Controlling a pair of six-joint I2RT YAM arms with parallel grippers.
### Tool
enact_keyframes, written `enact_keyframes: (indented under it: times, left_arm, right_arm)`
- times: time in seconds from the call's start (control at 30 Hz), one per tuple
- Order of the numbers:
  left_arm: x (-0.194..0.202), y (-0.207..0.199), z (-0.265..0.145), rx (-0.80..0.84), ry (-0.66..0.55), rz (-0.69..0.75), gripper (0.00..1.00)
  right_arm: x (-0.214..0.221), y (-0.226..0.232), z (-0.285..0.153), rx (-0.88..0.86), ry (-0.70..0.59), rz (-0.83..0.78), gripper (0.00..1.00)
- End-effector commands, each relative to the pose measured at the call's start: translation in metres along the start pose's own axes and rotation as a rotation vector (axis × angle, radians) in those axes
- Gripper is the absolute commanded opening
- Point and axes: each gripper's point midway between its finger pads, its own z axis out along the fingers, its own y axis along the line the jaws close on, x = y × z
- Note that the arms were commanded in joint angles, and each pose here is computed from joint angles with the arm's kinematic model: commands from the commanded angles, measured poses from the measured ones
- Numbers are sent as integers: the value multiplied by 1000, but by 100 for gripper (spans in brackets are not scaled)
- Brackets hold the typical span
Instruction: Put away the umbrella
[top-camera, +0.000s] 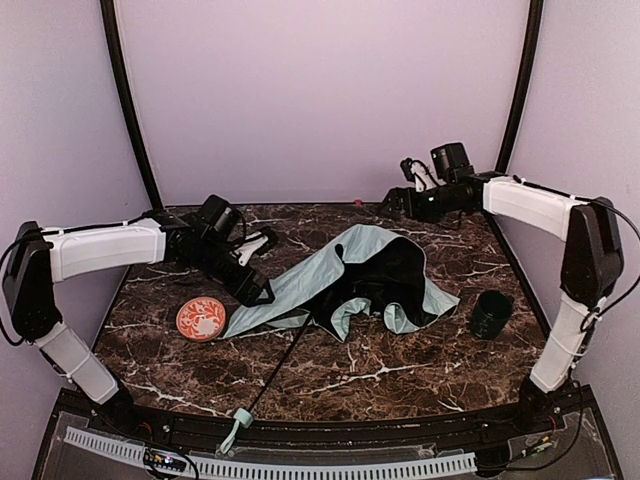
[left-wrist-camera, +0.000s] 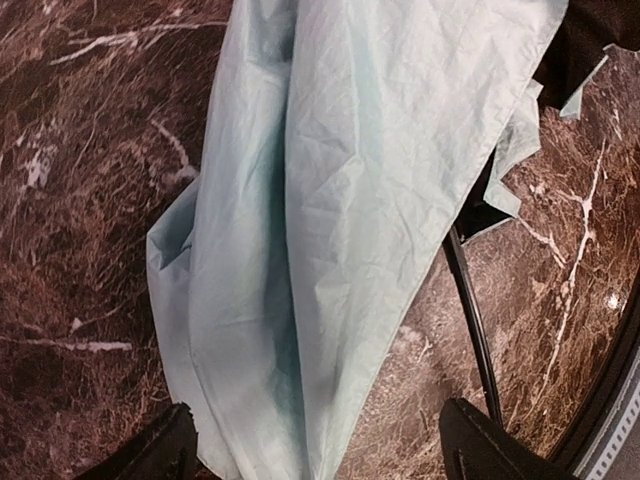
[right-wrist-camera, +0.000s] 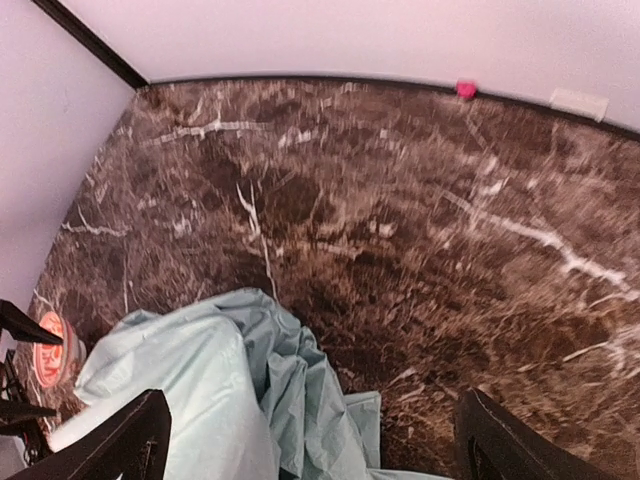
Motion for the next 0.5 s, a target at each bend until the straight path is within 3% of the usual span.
enact_keyframes:
  times: [0.0,0.13,0.27,0.47]
  left_arm:
    - [13,21,1,34,-40,-159,87]
    - [21,34,11,17,-56,-254,84]
    - [25,35,23,28,-41,-273,74]
    - [23,37,18,6,-58,-252,70]
  right_arm:
    - [58,20,50,-88,176,35,100]
    - [89,26,69,-65,231,30,100]
    - [117,9,88,10,262,53,99]
    - [151,-15,113,64,316,81,71]
